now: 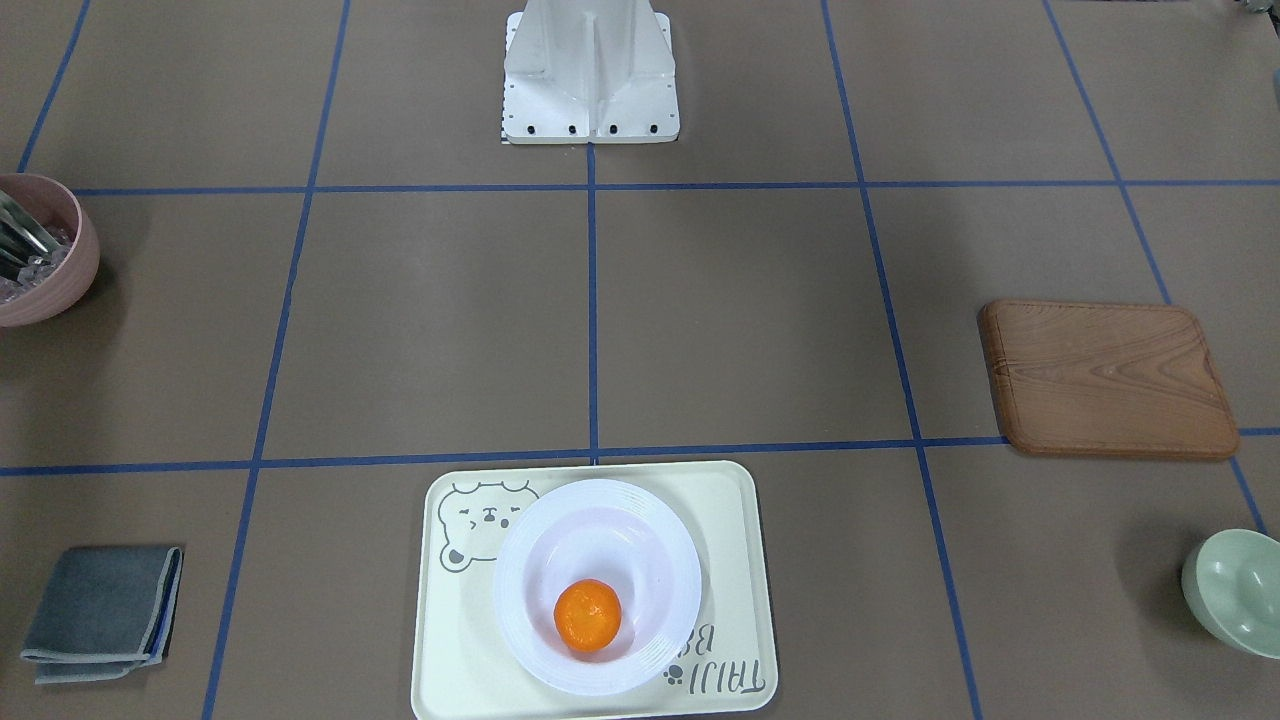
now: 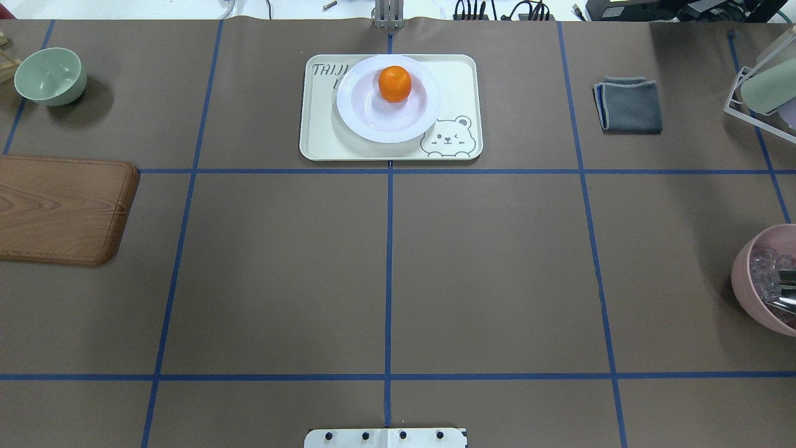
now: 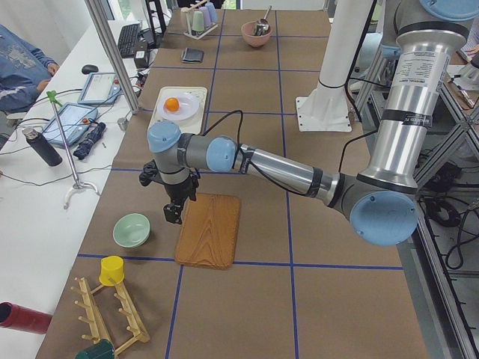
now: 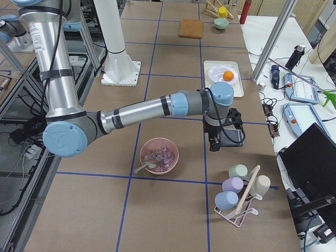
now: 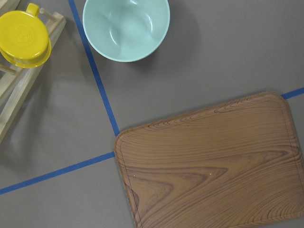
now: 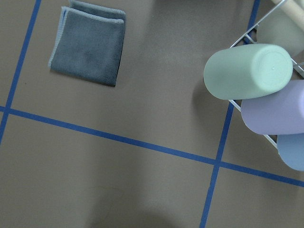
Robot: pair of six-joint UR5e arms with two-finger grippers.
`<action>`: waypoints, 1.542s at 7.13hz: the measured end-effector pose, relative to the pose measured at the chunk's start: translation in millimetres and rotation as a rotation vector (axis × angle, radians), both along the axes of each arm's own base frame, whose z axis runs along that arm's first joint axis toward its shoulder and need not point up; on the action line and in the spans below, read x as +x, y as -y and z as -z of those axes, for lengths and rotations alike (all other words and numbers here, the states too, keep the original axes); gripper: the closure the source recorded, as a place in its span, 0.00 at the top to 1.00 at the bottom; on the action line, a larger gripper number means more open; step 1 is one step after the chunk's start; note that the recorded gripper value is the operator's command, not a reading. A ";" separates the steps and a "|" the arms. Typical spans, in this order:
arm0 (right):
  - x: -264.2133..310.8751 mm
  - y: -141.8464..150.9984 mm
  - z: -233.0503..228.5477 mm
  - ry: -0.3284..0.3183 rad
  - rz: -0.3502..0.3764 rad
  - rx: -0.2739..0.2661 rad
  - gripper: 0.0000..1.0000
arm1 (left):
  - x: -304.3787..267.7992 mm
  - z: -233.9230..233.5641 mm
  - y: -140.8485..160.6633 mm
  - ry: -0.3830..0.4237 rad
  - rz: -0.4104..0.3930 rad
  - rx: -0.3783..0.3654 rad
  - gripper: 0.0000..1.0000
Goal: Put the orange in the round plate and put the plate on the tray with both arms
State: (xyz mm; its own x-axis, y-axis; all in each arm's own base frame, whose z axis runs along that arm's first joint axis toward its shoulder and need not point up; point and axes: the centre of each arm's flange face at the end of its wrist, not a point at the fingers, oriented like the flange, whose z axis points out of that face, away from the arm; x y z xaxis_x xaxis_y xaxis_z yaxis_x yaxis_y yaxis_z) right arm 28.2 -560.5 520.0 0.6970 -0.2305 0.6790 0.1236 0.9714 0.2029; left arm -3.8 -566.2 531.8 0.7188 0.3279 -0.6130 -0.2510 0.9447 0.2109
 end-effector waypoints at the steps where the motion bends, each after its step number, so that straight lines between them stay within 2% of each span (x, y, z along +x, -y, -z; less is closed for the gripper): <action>1: 0.0 0.1 -1.1 0.000 0.000 -0.003 1.00 | -0.5 -1.8 -1.0 0.001 0.000 -0.008 0.98; 5: 0.1 -1.2 -2.7 0.000 0.000 -0.007 1.00 | -5.4 -13.0 -12.7 0.002 0.009 -0.018 0.98; 11: 0.0 -0.9 -1.4 0.002 0.000 -0.004 1.00 | -6.6 -3.9 -20.3 0.001 0.014 0.001 0.98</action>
State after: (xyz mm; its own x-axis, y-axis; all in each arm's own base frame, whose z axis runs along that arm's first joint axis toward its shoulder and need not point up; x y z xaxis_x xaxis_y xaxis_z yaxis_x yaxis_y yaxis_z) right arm 28.1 -559.6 521.4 0.6958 -0.2276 0.6812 0.1234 0.9723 0.1987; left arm -10.4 -545.8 535.8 0.7238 0.3181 -0.6124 -0.2376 0.9480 0.2116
